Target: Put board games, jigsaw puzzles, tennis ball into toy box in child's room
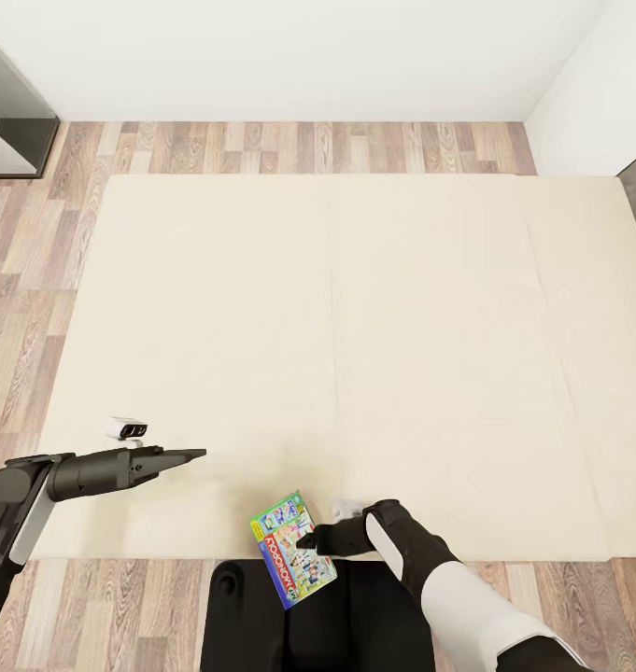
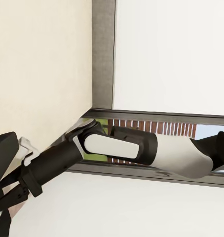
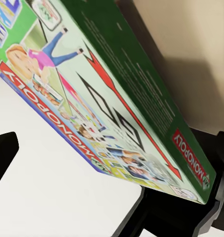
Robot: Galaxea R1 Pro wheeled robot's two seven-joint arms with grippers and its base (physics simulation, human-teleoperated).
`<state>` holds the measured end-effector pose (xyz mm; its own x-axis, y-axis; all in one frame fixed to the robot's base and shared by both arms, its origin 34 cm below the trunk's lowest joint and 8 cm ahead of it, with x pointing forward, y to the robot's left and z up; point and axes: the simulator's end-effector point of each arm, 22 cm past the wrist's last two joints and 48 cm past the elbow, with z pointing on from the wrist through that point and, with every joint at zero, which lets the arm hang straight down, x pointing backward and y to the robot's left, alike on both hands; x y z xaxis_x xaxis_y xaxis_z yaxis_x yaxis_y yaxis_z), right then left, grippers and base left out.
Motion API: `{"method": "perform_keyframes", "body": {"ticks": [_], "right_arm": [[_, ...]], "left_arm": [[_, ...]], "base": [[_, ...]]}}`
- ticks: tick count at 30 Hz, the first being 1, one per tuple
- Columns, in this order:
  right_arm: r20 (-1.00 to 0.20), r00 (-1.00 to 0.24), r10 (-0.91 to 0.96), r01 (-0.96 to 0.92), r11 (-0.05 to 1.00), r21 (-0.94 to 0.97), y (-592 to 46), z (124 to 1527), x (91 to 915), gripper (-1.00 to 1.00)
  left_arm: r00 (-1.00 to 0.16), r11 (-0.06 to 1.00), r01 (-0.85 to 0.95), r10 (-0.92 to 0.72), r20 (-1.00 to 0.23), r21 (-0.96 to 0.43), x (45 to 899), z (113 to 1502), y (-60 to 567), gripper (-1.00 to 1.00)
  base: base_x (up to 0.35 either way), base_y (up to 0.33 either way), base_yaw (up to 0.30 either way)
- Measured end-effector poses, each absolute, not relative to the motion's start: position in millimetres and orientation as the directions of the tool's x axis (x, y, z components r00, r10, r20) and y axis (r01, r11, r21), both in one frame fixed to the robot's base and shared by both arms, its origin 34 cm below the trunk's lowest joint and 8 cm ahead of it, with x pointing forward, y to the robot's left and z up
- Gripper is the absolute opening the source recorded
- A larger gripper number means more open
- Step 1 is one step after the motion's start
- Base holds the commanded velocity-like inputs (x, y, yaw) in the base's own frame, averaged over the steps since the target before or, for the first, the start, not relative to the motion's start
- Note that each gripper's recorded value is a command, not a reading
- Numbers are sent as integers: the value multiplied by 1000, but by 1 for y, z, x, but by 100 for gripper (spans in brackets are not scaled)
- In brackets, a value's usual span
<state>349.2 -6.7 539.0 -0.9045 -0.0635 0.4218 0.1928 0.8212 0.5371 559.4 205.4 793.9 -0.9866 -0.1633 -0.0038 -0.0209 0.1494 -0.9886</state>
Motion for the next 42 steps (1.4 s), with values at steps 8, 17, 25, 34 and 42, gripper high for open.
{"method": "perform_keyframes", "body": {"ticks": [8, 17, 25, 34, 42], "right_arm": [[418, -906, -63, 192, 820, 539, -6, 539, 350, 100], [419, -906, -58, 200, 813, 547, -4, 540, 351, 100], [423, -905, -51, 213, 805, 553, -2, 542, 352, 100], [421, -906, -53, 220, 789, 574, 3, 545, 353, 100], [414, -908, -56, 217, 784, 582, 5, 546, 355, 100]], "left_arm": [[-987, 150, -21, -163, -4, -989, 560, 794, 206, 100], [-987, 155, -20, -161, -5, -988, 559, 794, 208, 100], [-987, 160, -20, -159, -6, -987, 559, 794, 210, 100], [-987, 161, -20, -159, -6, -987, 559, 794, 210, 100], [-987, 161, -21, -159, -5, -987, 559, 793, 210, 100]], "base": [[0, 0, 0], [0, 0, 0], [0, 0, 0], [0, 0, 0], [0, 0, 0]]}}
